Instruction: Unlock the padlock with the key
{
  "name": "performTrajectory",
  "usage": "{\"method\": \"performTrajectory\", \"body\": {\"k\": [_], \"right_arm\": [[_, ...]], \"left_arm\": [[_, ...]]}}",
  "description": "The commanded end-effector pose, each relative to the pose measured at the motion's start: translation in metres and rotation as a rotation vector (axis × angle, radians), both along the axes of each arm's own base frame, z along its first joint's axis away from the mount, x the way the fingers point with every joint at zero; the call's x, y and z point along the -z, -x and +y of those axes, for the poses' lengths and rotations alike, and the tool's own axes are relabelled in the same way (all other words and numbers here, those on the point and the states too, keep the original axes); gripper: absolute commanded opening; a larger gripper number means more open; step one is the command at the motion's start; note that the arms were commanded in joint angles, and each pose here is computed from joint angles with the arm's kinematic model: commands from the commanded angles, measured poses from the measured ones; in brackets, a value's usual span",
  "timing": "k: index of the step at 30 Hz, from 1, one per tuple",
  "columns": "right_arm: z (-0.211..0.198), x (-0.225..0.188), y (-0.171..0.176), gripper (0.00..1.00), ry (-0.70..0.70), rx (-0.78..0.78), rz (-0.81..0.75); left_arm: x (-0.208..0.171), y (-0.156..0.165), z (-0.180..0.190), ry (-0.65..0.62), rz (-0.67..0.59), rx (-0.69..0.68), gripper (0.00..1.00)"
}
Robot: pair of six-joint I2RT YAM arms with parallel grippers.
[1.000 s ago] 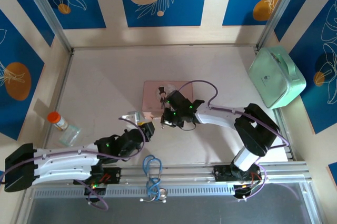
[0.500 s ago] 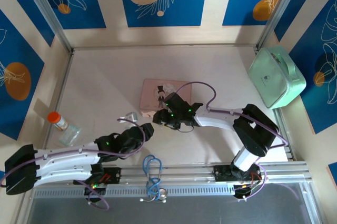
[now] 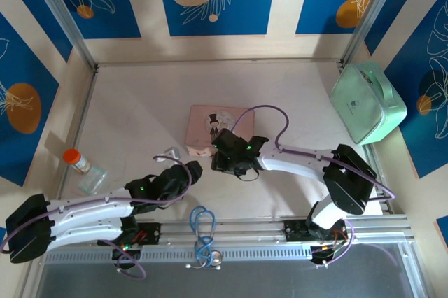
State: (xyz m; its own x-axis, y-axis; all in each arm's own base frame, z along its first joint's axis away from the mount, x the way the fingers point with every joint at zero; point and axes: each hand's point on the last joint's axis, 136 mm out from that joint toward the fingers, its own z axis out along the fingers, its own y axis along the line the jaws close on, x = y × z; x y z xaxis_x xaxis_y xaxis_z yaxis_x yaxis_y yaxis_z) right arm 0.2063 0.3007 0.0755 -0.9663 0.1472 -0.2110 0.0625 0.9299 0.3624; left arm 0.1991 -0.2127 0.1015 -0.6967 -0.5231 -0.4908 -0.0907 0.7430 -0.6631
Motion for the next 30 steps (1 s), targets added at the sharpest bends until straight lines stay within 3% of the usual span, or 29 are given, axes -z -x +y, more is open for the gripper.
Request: {"method": "performTrajectory", "body": {"k": [1, 6, 11, 14, 17, 23, 27, 30], "right_arm": [[-0.007, 0.007, -0.007, 0.5, 0.101, -0.018, -0.034], [0.002, 0.009, -0.018, 0.63, 0.183, -0.045, -0.067], [0.012, 0.019, -0.021, 0.59, 0.227, -0.042, -0.076], [0.01, 0.026, -0.021, 0.5, 0.256, 0.015, -0.073], [0.01, 0.035, -0.018, 0.47, 0.251, 0.096, -0.062], [0.016, 0.022, -0.02, 0.59, 0.212, 0.144, -0.241], [0.018, 0.03, -0.02, 0.59, 0.221, 0.154, -0.202], [0.02, 0.012, -0.013, 0.63, 0.285, 0.129, -0.28]], "left_arm": [[-0.001, -0.003, 0.004, 0.004, 0.003, -0.015, 0.43], [0.003, -0.002, 0.004, 0.009, 0.011, -0.009, 0.4], [0.004, -0.001, 0.006, 0.017, 0.009, -0.009, 0.38], [0.004, 0.0, 0.009, 0.025, 0.005, -0.015, 0.38], [0.004, 0.0, 0.012, 0.033, 0.0, -0.024, 0.38], [0.005, 0.0, 0.014, 0.046, -0.01, -0.033, 0.37], [0.005, -0.002, 0.012, 0.04, -0.017, -0.027, 0.37], [-0.003, -0.008, 0.01, 0.029, -0.024, -0.002, 0.39]]}}
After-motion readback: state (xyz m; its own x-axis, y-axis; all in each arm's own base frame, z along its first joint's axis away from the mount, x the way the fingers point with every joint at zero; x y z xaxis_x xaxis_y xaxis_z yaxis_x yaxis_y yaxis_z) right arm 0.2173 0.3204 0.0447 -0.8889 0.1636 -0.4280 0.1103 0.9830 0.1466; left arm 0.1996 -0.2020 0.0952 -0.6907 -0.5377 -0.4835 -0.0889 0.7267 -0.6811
